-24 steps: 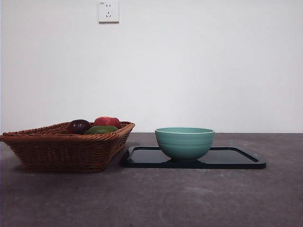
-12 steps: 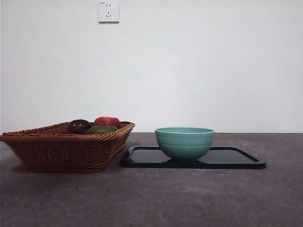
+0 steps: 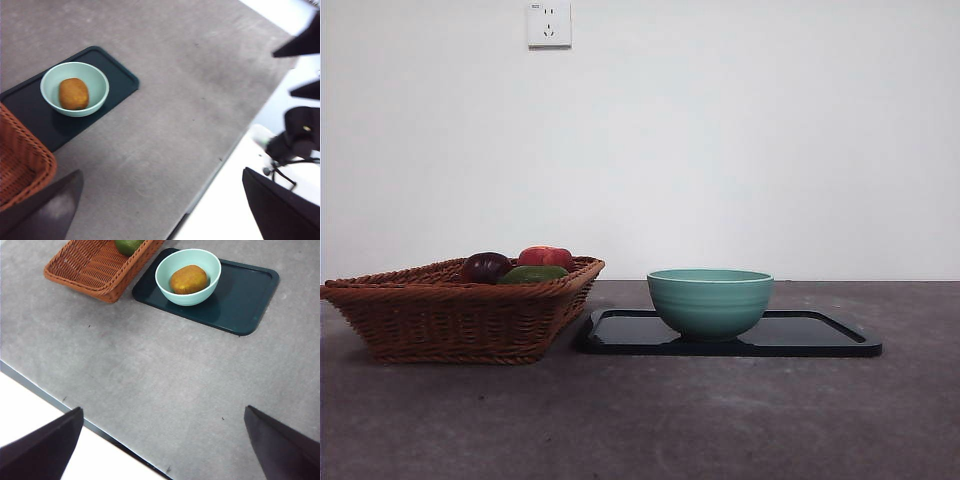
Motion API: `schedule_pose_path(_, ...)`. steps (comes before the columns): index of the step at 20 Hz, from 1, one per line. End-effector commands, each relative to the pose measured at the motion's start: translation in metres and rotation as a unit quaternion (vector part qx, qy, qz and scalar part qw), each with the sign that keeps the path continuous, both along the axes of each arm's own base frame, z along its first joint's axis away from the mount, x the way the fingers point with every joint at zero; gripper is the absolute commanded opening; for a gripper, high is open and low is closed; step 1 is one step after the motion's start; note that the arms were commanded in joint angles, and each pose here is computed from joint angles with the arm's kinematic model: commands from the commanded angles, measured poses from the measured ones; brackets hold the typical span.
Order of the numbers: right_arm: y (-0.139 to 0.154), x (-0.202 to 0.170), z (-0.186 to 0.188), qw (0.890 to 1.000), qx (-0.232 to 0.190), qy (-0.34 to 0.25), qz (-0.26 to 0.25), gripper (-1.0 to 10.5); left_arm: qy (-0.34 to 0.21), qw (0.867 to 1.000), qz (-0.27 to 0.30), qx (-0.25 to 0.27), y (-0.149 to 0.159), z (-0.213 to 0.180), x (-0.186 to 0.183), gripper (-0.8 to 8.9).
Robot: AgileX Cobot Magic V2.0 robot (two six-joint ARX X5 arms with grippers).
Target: Pick up the wifruite, put it on the bowl, pick up the plate, put it on desk
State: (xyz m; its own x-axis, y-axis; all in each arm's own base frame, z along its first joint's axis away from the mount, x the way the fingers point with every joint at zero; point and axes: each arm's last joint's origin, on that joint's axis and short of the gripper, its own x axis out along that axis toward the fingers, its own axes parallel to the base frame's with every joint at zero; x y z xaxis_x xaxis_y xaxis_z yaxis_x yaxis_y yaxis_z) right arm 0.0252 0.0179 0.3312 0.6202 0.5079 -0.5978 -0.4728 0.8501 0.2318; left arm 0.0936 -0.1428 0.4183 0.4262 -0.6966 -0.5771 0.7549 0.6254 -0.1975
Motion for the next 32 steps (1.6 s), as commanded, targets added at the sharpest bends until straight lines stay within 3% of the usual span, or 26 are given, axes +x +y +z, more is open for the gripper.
schedule_pose_path(1,0.0,0.0,0.003,1.0,0.011,-0.002,-0.002,5.1,0.013,0.999,0.014,0.028,-0.025,0.011,0.025,5.01)
schedule_pose_path(8,0.0,0.0,0.003,1.0,0.01,-0.002,-0.002,5.1,0.068,0.986,0.038,0.149,-0.086,-0.007,0.114,5.63)
schedule_pose_path(17,0.0,0.0,0.003,1.0,0.01,-0.002,-0.002,5.1,0.102,0.961,0.005,0.256,-0.155,-0.088,0.221,5.62)
schedule_pose_path(22,0.0,0.0,0.003,1.0,0.01,-0.002,-0.002,5.1,0.097,0.958,-0.008,0.268,-0.176,-0.141,0.252,5.62)
schedule_pose_path(32,0.0,0.0,0.003,1.0,0.01,-0.002,-0.002,5.1,0.1,0.959,-0.005,0.266,-0.192,-0.18,0.268,5.59)
